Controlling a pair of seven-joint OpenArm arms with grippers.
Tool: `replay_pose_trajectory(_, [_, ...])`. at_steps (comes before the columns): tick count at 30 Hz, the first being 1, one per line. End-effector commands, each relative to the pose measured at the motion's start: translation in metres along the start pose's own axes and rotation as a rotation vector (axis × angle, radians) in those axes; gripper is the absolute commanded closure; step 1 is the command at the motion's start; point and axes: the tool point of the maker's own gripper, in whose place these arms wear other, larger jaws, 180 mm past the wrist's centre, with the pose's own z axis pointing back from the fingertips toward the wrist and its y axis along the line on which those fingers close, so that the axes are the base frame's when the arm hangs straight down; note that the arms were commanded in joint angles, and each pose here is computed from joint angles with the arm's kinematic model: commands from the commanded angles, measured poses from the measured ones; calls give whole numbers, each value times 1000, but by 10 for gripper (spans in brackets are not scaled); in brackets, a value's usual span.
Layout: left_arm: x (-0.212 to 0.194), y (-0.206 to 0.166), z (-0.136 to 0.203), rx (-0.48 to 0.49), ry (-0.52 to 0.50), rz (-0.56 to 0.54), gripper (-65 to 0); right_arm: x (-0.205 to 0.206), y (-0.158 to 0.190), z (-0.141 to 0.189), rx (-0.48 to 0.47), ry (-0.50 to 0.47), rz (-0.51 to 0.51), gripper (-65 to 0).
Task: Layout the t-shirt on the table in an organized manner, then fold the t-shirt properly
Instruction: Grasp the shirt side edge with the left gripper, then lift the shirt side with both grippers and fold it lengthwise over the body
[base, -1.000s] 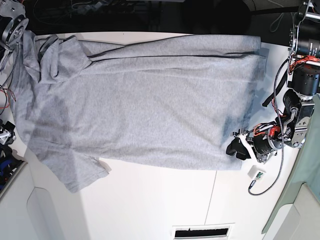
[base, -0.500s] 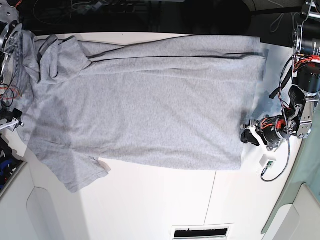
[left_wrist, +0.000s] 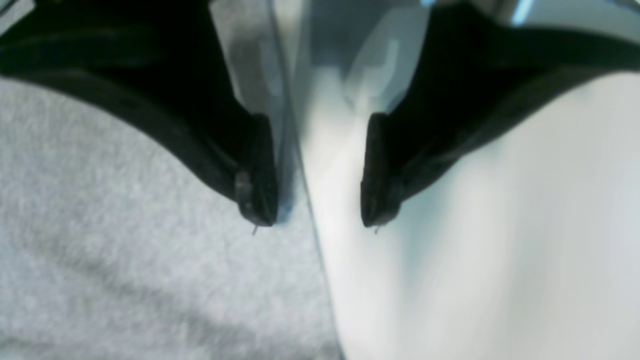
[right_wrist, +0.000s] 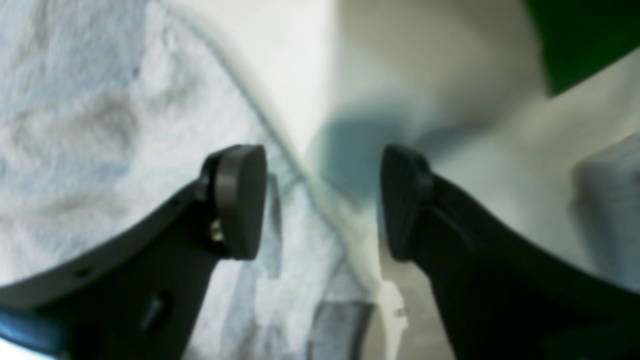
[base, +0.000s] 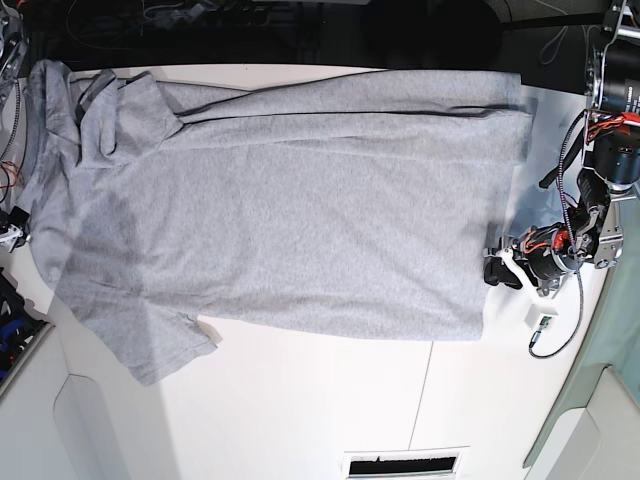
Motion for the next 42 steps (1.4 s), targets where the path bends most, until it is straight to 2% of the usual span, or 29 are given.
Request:
replay_pose_trajectory(1, [20,-2,1,-14,-43,-5,-306,19,4,4,23,-49,7,-360])
replay_pose_trajectory(6, [22,-26,-10,-50,-47,-6,-306,8,33,-3,115,-33,33,-360])
replay_pose_trajectory(11, [22,-28,-11,-53,-45,-11,-304,9,49,-1,195,-48,19,-360])
replay_pose_trajectory(13, [24,-28,-11,-53,-49,-11,-256,10,53,0,217,-51,29,-351])
replay_pose_trajectory(15, [26,-28,-11,-53,-53,-12,-136,10,53,0,215,-52,29,-293])
replay_pose_trajectory(17, [28,-28,-11,-53,-62,-12,0,11,51,0,212,-55,30,-198])
replay_pose_trajectory(20, [32,-28,-11,-54,-70,-14,0,17,49,1,208,-77,30,-4])
replay_pose_trajectory(22, [34,-35,-9,-103,-68,-39,0,21,50,3,207,-90,39,0])
replay_pose_trajectory(24, [37,-53,-3,-212,-66,-78,0,26,51,6,208,-97,53,0])
replay_pose_trajectory(30, [64,-47,18,-253,-109,-14,0,38,52,20,200,-104,117,0])
replay_pose_trajectory(37, [63,-38,45,-296,-8,8,0,35,33,46,185,-155,186,0])
replay_pose_trajectory(42, [43,-44,63,-349,74,6,0,16,14,60,153,-136,241,0])
